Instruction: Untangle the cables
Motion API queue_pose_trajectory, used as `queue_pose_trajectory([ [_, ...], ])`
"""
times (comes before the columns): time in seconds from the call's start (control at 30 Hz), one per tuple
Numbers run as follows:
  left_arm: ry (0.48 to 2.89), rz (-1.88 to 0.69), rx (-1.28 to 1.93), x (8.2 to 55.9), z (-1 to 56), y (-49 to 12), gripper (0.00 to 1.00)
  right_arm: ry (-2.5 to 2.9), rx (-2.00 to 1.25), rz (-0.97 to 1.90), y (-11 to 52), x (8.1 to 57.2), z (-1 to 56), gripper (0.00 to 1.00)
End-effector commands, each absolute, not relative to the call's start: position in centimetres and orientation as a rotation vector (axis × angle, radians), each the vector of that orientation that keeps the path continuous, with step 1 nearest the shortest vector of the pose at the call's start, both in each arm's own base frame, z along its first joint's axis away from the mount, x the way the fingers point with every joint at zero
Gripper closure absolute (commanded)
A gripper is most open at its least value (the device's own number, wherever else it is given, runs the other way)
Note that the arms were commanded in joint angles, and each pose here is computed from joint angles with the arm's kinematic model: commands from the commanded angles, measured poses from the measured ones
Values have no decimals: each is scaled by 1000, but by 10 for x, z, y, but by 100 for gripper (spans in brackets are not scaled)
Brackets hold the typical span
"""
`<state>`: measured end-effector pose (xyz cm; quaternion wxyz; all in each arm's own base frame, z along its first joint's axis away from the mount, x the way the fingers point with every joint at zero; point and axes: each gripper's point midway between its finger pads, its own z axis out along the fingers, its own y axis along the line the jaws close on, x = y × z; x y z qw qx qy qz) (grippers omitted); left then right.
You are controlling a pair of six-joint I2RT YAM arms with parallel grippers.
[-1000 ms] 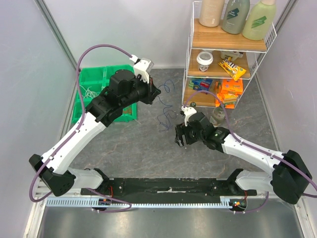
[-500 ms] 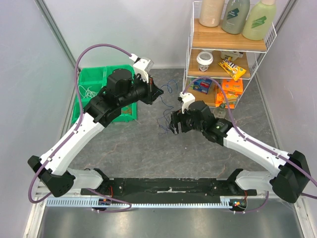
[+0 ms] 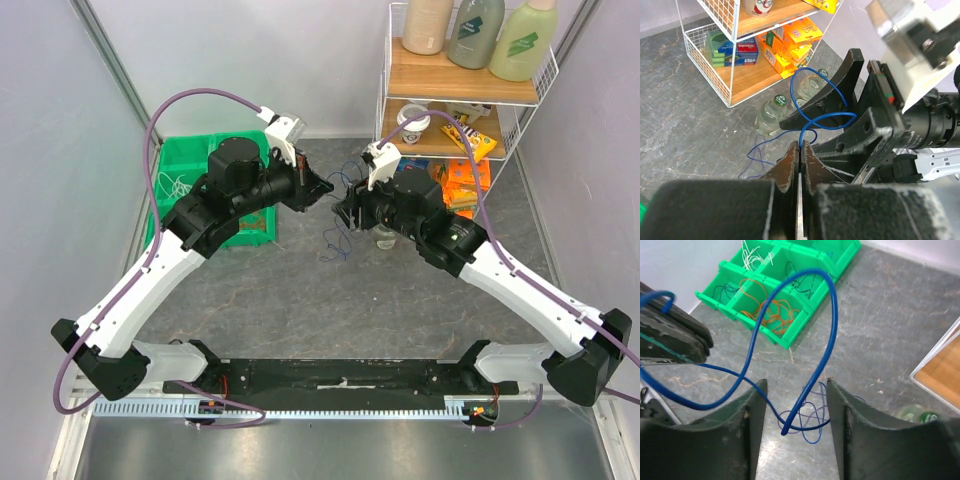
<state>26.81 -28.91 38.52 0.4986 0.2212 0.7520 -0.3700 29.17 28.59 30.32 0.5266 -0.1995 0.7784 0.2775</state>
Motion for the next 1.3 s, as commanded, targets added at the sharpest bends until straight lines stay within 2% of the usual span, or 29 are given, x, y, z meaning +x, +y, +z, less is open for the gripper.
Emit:
queue_pose_trajectory([
  [0.0, 1752, -981, 513, 258, 416, -290, 98, 1783, -498, 680, 289, 294, 331, 52],
  [0.1, 1762, -975, 491, 262, 415, -289, 98, 1788, -502, 729, 292, 287, 335, 84],
  [0.13, 1770, -971, 485, 264, 413, -288, 96, 1798, -501, 736, 293, 285, 334, 100],
  [0.17, 1781, -966, 477, 266, 410, -286, 81, 1809, -489, 740, 292, 285, 335, 100],
  [0.2, 1798, -964, 475, 267, 405, -285, 59, 1818, -482, 752, 292, 283, 336, 100],
  [0.27, 1838, -968, 469, 268, 392, -281, 32, 1808, -470, 780, 292, 280, 345, 100],
  [0.3, 1857, -982, 470, 267, 385, -280, 24, 1806, -459, 787, 292, 279, 348, 100],
  [0.33, 1886, -1013, 468, 266, 374, -276, 22, 1810, -447, 794, 291, 278, 350, 100],
  [0.43, 1950, -1118, 457, 255, 340, -270, 21, 1803, -438, 827, 291, 275, 357, 100],
  [0.53, 1980, -1173, 479, 242, 310, -269, 38, 1806, -424, 850, 291, 273, 362, 100],
  [0.63, 2061, -1210, 524, 232, 275, -271, 41, 1820, -399, 848, 289, 274, 364, 100],
  [0.7, 2129, -1211, 526, 228, 249, -271, 34, 1811, -373, 840, 286, 275, 371, 100],
  [0.8, 2210, -1198, 532, 226, 214, -269, 19, 1800, -346, 829, 282, 278, 380, 100],
  [0.97, 2283, -1228, 583, 222, 184, -282, 17, 1788, -335, 824, 282, 280, 391, 100],
  [1.1, 2260, -1195, 551, 241, 176, -298, 16, 1794, -338, 816, 281, 282, 389, 100],
  [1.23, 2333, -1066, 440, 277, 152, -302, 40, 1790, -341, 823, 282, 280, 391, 100],
  [1.27, 2353, -1060, 429, 284, 145, -306, 42, 1790, -342, 819, 282, 280, 391, 100],
])
